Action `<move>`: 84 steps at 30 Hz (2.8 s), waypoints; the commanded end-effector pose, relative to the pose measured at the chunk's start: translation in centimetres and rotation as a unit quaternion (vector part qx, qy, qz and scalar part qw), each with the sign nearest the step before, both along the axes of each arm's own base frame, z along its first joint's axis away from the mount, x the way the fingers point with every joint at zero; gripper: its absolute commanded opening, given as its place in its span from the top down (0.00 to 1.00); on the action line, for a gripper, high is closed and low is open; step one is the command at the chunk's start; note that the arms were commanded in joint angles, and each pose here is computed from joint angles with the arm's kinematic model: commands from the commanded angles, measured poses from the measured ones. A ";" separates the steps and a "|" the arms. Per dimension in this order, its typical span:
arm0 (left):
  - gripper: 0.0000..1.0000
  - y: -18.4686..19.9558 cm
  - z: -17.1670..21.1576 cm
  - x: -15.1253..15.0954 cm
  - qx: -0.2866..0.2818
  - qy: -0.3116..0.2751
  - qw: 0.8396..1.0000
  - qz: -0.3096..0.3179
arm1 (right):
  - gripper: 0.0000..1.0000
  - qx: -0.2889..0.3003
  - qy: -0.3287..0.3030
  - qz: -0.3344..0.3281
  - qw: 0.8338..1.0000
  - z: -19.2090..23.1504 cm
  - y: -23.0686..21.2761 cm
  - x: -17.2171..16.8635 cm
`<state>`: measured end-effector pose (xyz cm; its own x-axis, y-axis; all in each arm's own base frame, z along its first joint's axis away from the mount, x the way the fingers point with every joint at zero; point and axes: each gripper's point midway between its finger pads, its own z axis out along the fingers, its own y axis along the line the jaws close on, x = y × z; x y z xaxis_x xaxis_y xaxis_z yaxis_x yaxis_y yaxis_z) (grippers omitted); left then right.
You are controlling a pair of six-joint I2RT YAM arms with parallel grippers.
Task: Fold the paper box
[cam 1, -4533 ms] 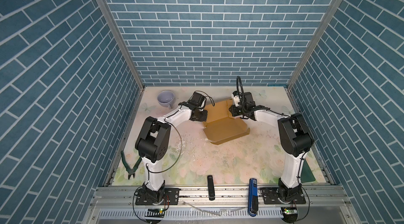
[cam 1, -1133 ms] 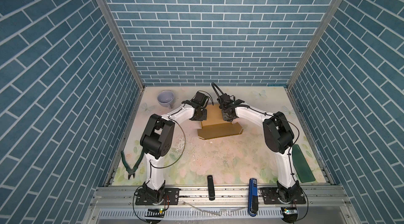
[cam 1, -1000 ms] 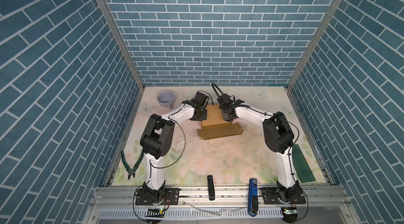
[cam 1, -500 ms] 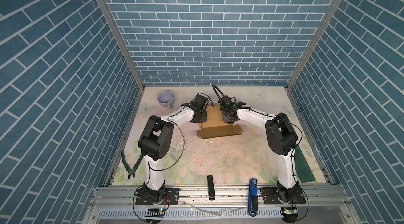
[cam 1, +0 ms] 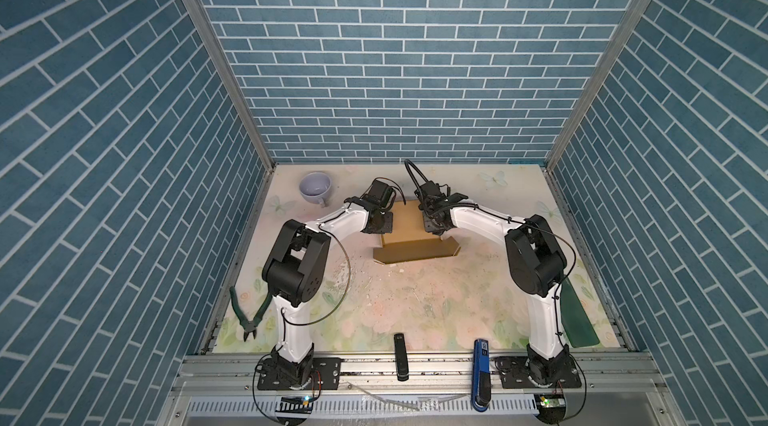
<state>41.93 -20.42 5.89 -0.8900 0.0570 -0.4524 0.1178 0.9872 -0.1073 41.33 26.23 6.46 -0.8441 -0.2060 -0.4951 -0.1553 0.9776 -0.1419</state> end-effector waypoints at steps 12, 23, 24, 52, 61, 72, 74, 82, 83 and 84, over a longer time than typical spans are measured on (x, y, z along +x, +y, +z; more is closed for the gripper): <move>0.89 0.5 2.1 -0.5 0.007 -0.037 0.999 -0.006 | 0.72 0.020 -0.052 -0.009 0.998 2.8 -0.6 -0.4; 0.90 1.0 2.2 -0.7 0.011 -0.052 0.999 -0.003 | 0.65 0.088 -0.080 -0.028 0.992 4.2 -0.7 0.5; 0.90 1.0 2.1 -0.7 0.012 -0.050 0.999 -0.002 | 0.65 0.090 -0.078 -0.027 0.993 4.2 -0.6 0.6; 0.62 -0.3 2.3 -0.3 -0.042 -0.047 0.998 0.009 | 0.78 0.105 -0.052 -0.008 0.993 3.0 0.5 0.3; 0.52 0.6 2.3 -1.6 -0.063 -0.043 0.997 0.020 | 0.74 0.109 -0.046 -0.002 0.993 2.9 0.7 0.0; 0.52 1.3 1.7 -0.6 -0.087 -0.047 0.994 0.034 | 0.84 0.119 -0.021 0.018 0.993 2.8 1.7 -0.2; 0.52 1.2 1.6 -0.3 -0.089 -0.048 0.994 0.033 | 0.85 0.120 -0.012 0.017 0.993 2.6 1.8 -0.2; 0.59 1.1 1.1 0.2 -0.084 -0.045 0.995 0.030 | 0.93 0.135 0.023 0.015 0.990 2.0 2.0 -0.5; 0.59 1.1 1.1 0.3 -0.084 -0.046 0.995 0.031 | 0.93 0.138 0.026 0.015 0.990 2.0 2.1 -0.4; 0.60 1.1 1.0 0.3 -0.083 -0.045 0.995 0.031 | 0.94 0.140 0.030 0.016 0.990 2.1 2.1 -0.4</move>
<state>41.90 -19.42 7.33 -0.8383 -0.0835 -0.5388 0.0761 0.9606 -0.2672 40.96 27.54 8.37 -0.8437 -0.1118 -0.5251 -0.1871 0.9780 0.0923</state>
